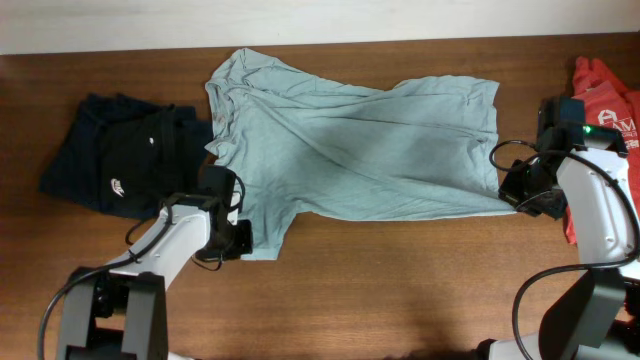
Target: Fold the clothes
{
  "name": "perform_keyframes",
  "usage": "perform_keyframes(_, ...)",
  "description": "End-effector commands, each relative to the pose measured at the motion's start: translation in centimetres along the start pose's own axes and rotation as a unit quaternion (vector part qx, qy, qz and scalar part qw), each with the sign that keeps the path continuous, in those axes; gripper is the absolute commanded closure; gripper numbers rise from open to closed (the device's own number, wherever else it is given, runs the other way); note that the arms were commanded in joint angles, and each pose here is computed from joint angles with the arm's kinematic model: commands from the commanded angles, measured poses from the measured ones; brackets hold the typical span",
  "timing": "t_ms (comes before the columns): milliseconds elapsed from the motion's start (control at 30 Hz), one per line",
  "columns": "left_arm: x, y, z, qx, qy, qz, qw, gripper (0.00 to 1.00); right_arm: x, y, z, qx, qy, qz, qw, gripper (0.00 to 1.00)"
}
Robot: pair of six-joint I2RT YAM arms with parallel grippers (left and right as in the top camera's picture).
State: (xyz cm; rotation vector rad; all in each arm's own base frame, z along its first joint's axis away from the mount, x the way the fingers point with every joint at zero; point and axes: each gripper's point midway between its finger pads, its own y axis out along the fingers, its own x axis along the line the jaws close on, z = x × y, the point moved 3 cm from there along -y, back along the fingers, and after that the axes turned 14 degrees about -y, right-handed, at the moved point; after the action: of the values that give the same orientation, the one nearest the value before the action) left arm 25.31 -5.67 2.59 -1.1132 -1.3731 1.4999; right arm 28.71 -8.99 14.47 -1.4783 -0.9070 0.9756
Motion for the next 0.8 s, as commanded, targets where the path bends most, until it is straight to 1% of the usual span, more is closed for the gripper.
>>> perform_keyframes(0, -1.1, -0.9, 2.3, 0.068, 0.0, 0.036, 0.997, 0.99, 0.0, 0.0, -0.1, 0.001, 0.006, -0.001, 1.0, 0.96)
perform_keyframes(67, -1.4, -3.0, 2.5, 0.071, -0.001, 0.043, 0.997, 0.99, 0.0, 0.0, 0.1, 0.004, 0.006, -0.001, 1.0, 0.96)
perform_keyframes(100, -1.6, -5.0, 2.6, 0.064, -0.004, 0.045, 0.997, 0.99, 0.0, 0.0, 0.2, 0.007, 0.006, 0.0, 1.0, 0.96)
perform_keyframes(133, -1.8, -7.1, 2.6, 0.048, -0.007, 0.053, 0.997, 0.99, 0.0, 0.0, 0.5, 0.013, 0.005, 0.0, 1.0, 0.96)
perform_keyframes(233, -1.5, -11.2, 2.7, -0.007, -0.029, 0.062, 0.998, 0.99, 0.0, -0.2, 1.3, 0.031, 0.003, -0.003, 0.999, 0.96)
perform_keyframes(400, -0.7, -17.1, 4.1, -0.098, -0.044, 0.093, 0.99, 1.0, 0.7, -1.5, 3.0, 0.047, -0.01, -0.037, 0.998, 0.96)
perform_keyframes(567, 0.6, -20.5, 6.8, -0.139, -0.054, 0.111, 0.983, 1.0, 0.4, -4.2, 5.0, 0.029, -0.014, -0.049, 0.998, 0.96)
perform_keyframes(767, 1.8, -22.5, 8.9, -0.154, -0.064, 0.109, 0.98, 0.99, -0.2, -7.7, 7.6, -0.014, -0.012, -0.054, 0.998, 0.96)
